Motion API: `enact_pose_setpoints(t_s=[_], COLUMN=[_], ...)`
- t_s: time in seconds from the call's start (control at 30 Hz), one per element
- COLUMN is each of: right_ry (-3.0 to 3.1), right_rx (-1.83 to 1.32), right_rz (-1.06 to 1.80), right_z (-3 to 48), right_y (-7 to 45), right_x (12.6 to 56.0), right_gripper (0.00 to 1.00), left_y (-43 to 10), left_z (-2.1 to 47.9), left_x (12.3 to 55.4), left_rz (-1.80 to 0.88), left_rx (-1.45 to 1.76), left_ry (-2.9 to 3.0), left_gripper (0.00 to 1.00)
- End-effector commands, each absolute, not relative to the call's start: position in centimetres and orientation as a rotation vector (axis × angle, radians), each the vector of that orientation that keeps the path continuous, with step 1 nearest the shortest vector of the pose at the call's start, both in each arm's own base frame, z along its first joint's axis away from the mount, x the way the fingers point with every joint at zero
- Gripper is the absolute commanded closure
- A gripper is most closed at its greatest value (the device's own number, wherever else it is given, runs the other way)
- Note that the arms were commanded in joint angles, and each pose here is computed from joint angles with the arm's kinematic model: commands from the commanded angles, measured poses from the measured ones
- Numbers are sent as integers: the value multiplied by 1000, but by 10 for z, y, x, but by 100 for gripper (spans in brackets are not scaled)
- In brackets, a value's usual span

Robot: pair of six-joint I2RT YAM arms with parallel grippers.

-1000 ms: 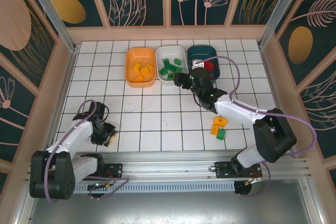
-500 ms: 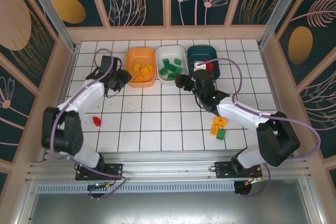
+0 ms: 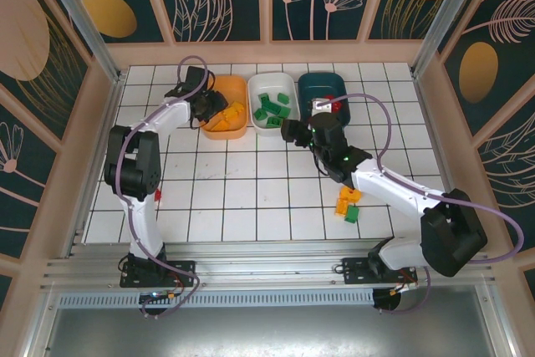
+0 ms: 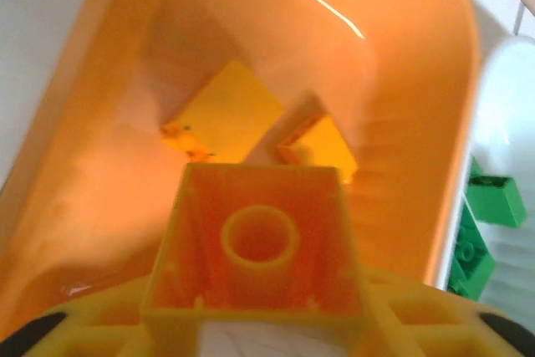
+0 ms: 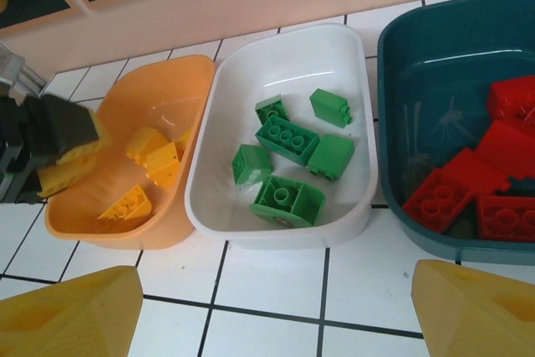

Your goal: Sort the legos into containers by color

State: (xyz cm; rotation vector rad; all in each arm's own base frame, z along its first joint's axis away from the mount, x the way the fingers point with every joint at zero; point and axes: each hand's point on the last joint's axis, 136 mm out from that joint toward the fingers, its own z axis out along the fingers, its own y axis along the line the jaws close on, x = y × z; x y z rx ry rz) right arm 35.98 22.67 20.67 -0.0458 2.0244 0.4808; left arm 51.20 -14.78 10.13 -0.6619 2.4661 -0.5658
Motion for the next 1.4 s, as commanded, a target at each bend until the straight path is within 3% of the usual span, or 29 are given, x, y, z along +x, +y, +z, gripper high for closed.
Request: enact_pose_setpoints(t_s=[0.0, 0.1, 0.3, 0.43, 0.63, 0.77, 1.37], right_ry=[2029, 2022, 2002, 2001, 1997, 1993, 1980], right_rx=[-62, -72, -86, -105, -140, -152, -145], right_rz=[446, 449, 467, 480, 521, 543, 546], right_z=[206, 209, 211, 206, 202, 201, 206], right_y=[223, 225, 233, 239, 248, 252, 250], right_x=[354, 354, 351, 345, 341, 340, 340], right_gripper=[15, 14, 14, 14, 14, 14, 14], left_y=[-155, -151, -120, -65, 30, 60, 47], left_z=[114, 127, 162, 166, 124, 96, 21], left_x=[515, 512, 472, 414, 317, 280, 270], left_rz=[-571, -555, -468, -356, -192, -168, -269], left_rx=[-585, -560, -616, -772, -1127, -1297, -1238], left_ry=[2464, 2447, 2349, 2299, 2274, 2274, 2440], left_gripper=[33, 15, 1, 1, 1, 1, 20])
